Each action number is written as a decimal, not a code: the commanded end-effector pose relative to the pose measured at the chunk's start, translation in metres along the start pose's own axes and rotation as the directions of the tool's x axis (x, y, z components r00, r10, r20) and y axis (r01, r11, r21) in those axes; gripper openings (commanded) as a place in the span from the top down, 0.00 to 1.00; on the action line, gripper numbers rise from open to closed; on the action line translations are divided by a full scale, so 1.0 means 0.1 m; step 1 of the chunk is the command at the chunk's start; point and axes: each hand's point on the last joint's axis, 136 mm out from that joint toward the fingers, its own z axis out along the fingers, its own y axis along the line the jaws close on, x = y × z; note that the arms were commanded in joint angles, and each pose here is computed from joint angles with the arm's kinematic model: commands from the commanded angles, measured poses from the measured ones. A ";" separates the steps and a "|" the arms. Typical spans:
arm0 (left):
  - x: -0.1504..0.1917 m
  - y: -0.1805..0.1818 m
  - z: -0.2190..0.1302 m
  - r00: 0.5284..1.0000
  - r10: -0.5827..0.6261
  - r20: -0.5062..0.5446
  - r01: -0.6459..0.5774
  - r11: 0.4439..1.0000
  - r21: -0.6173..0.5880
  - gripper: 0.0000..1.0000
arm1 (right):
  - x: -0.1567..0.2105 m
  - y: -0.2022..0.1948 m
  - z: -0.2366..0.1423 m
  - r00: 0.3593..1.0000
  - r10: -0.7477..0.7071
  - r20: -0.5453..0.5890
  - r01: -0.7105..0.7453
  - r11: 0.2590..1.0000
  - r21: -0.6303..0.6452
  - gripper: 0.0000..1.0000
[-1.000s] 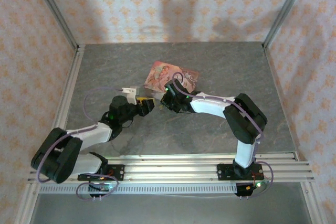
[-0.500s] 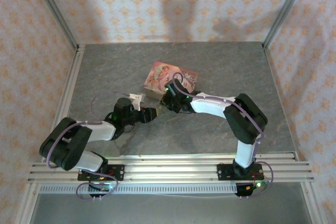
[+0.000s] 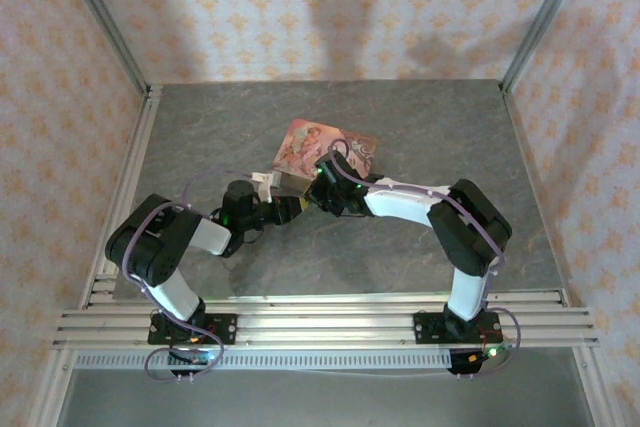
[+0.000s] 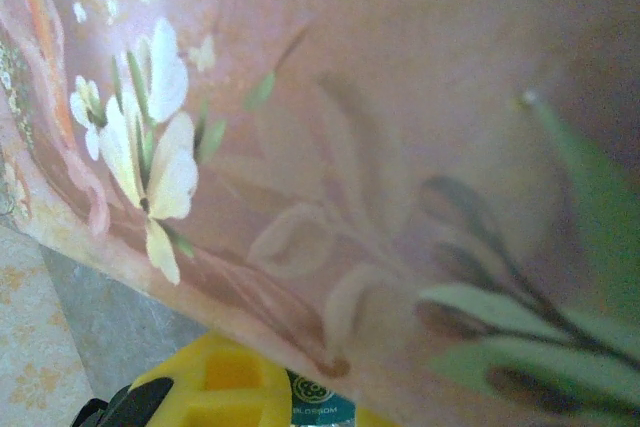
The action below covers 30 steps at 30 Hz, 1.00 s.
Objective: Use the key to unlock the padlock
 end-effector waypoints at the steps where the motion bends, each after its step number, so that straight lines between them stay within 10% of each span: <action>1: -0.15 -0.12 0.01 0.999 0.029 0.042 -0.031 0.998 0.054 0.76 | 0.07 0.03 -0.06 0.999 0.013 -0.038 -0.014 1.000 -0.019 1.00; 30: 0.04 0.03 0.01 1.000 0.007 0.007 -0.007 1.000 0.030 0.78 | 0.06 0.02 -0.06 0.999 0.021 -0.035 -0.021 1.000 -0.019 1.00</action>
